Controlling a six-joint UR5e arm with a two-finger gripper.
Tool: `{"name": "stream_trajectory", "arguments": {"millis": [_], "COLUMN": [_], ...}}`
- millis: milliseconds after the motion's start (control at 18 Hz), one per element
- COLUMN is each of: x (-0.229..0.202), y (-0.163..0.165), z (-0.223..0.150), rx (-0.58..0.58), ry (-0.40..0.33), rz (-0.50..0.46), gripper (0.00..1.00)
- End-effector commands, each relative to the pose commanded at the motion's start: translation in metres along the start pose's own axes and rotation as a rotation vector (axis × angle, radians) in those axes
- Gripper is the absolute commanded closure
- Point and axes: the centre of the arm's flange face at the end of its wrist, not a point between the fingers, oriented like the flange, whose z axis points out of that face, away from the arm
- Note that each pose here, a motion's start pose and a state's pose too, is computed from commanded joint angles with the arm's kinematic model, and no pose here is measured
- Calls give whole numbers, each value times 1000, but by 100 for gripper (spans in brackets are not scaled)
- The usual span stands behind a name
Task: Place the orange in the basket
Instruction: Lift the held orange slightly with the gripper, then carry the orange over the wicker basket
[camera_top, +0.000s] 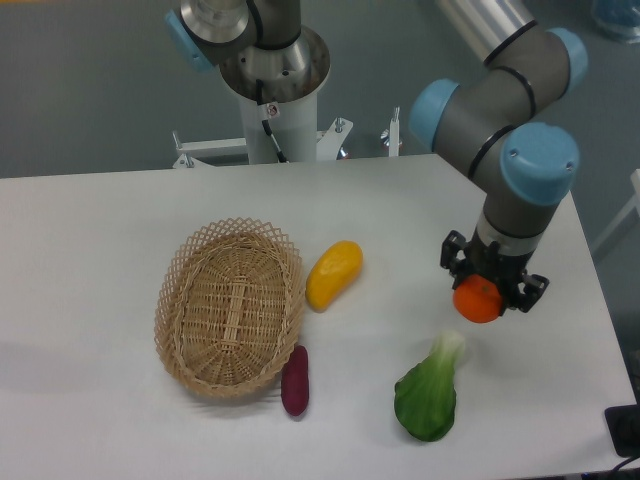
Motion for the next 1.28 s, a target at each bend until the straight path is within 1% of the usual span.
{"name": "stream_trajectory", "arguments": {"millis": [111,278,333,389,500,722,889,944,1056,1278], "x": [16,49,68,80,110,141,173,186,200,240], "y": [-20,-51,-66,-75,-93,-114,-126,-130,-134,-156], "z": [4,10,11,9,10,11,17,24,27,39], "rx": [3,12,18,25,32,47,40,31,28,18], "ry": [-5,-10,-13,-20,-19,-27,-10,3,9,32], "rz": [6,-21,-26,-27,9,37,82,100,121,188], "gripper": [47,47,47,47,46,46,46,46,46,46]}}
